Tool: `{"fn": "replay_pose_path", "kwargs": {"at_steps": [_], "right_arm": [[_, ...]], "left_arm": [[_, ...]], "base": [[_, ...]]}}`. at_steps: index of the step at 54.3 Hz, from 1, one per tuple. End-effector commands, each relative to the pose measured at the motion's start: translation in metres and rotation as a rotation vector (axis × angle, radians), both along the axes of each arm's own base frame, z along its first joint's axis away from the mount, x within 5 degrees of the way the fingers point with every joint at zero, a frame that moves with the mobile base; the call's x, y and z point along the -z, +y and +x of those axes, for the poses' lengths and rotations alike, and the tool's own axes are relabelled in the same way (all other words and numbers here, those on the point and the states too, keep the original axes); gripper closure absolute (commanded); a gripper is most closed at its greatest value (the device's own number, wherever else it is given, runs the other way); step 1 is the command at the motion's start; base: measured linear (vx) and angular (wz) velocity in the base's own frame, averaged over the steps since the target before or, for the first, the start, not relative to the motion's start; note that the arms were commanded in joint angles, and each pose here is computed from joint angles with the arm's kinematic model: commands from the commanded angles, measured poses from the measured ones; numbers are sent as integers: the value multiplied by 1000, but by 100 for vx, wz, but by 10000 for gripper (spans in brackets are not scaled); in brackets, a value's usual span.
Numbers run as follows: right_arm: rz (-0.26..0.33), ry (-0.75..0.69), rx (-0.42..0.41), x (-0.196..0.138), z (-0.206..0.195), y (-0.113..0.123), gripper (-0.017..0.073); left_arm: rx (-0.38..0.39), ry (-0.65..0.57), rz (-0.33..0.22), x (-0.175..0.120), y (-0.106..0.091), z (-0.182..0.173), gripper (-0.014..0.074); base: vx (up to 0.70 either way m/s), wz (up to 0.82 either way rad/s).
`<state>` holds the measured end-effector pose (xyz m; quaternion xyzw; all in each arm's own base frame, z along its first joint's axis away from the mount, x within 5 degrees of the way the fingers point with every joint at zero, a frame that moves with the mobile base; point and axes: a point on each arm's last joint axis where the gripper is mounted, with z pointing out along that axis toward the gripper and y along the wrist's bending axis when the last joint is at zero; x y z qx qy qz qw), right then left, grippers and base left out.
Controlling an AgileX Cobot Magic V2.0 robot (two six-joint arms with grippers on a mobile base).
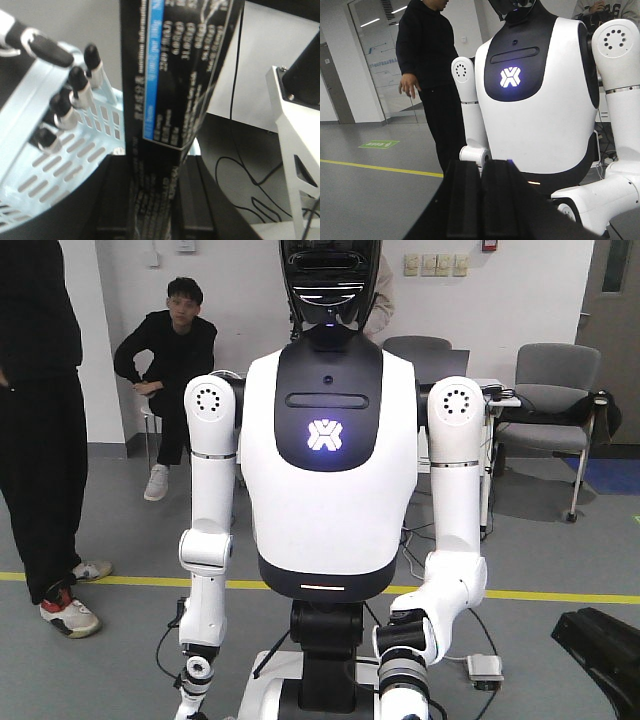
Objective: Pick snacks and fruit into basket
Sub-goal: 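Move the left gripper holding the black Franzzi box over the basket, then open the left gripper to drop the Franzzi box into the basket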
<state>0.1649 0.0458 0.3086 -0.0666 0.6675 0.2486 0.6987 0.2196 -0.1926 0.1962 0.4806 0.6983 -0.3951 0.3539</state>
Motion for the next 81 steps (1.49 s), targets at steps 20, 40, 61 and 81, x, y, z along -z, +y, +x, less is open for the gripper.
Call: {"fn": "replay_pose_path", "kwargs": {"at_steps": [20, 40, 61, 81], "right_arm": [[29, -81, -26, -15, -2, 2, 568], [28, -80, -26, -15, -2, 2, 568], [27, -78, -24, -15, -2, 1, 568], [18, -53, -3, -13, -1, 0, 568]], "left_arm": [[17, -20, -90, -27, -25, 3, 594], [2, -4, -79, -22, -28, 4, 592], [-25, -2, -77, -21, -27, 6, 578], [-16, -20, -74, -21, -28, 6, 223]], "base": [[0, 0], [0, 0], [0, 0], [0, 0]]}}
